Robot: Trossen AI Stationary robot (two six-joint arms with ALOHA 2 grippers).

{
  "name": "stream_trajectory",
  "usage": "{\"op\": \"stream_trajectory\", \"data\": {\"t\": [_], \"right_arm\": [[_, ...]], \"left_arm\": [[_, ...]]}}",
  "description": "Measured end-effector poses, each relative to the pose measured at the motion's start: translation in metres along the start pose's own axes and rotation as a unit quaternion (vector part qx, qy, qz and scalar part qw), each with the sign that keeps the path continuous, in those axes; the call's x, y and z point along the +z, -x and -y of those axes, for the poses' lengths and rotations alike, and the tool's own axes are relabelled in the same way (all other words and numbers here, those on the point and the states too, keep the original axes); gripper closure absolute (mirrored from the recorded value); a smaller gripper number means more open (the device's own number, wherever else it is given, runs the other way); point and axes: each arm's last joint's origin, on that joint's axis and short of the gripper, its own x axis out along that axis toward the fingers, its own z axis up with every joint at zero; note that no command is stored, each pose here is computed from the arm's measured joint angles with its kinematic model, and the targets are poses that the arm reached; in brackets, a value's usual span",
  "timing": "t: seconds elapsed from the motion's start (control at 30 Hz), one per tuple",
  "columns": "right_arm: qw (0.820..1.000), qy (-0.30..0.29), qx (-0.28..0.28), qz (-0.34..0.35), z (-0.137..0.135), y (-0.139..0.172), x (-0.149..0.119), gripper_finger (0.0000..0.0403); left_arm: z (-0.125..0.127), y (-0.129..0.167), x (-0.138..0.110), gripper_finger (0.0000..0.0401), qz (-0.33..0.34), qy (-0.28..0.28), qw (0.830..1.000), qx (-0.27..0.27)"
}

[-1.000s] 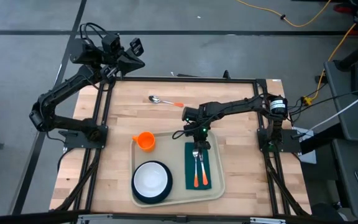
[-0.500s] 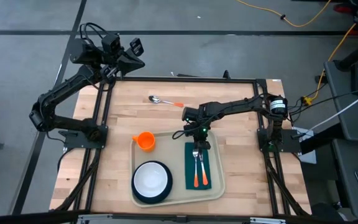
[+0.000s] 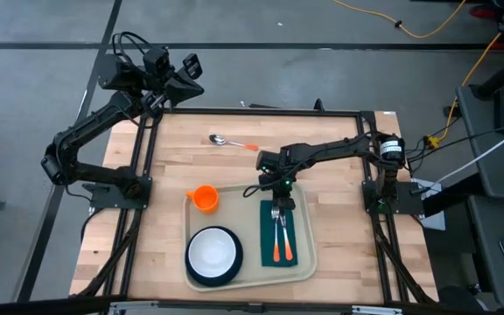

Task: Set up tray
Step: Put the orange fork to the left of the orange knife on the dark blue napkin on the gray serving tray, then put the orange spoon to the left of the orange fork on the dark blue napkin on the gray serving tray

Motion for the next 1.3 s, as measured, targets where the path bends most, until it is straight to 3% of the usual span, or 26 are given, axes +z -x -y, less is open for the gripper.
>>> {"op": "stream_trajectory", "data": {"t": [0.3, 0.43, 0.83, 1.07, 1.3], "right_arm": [[1.0, -0.001, -0.002, 0.0, 0.0, 0.0, 0.0, 0.0311], [1.0, -0.003, -0.029, -0.005, 0.002, 0.0, 0.0, 0.03], [0.998, -0.011, -0.055, -0.001, 0.003, 0.001, 0.001, 0.0242], [0.996, -0.01, -0.058, 0.061, -0.008, 0.021, 0.01, 0.024], [0.983, 0.012, -0.062, 0.173, -0.038, 0.074, 0.017, 0.024]], "left_arm": [[0.0, 0.0, 0.0, 0.0392, 0.0, 0.0, 1.0, 0.0], [0.0, 0.0, 0.0, 0.0391, 0.0, 0.0, 1.0, 0.0], [0.0, 0.0, 0.0, 0.0391, -0.001, 0.0, 1.0, -0.001], [-0.001, 0.0, -0.001, 0.0391, -0.003, -0.002, 1.0, 0.003], [-0.006, 0.0, -0.006, 0.0359, -0.014, 0.014, 1.0, 0.02]]}}
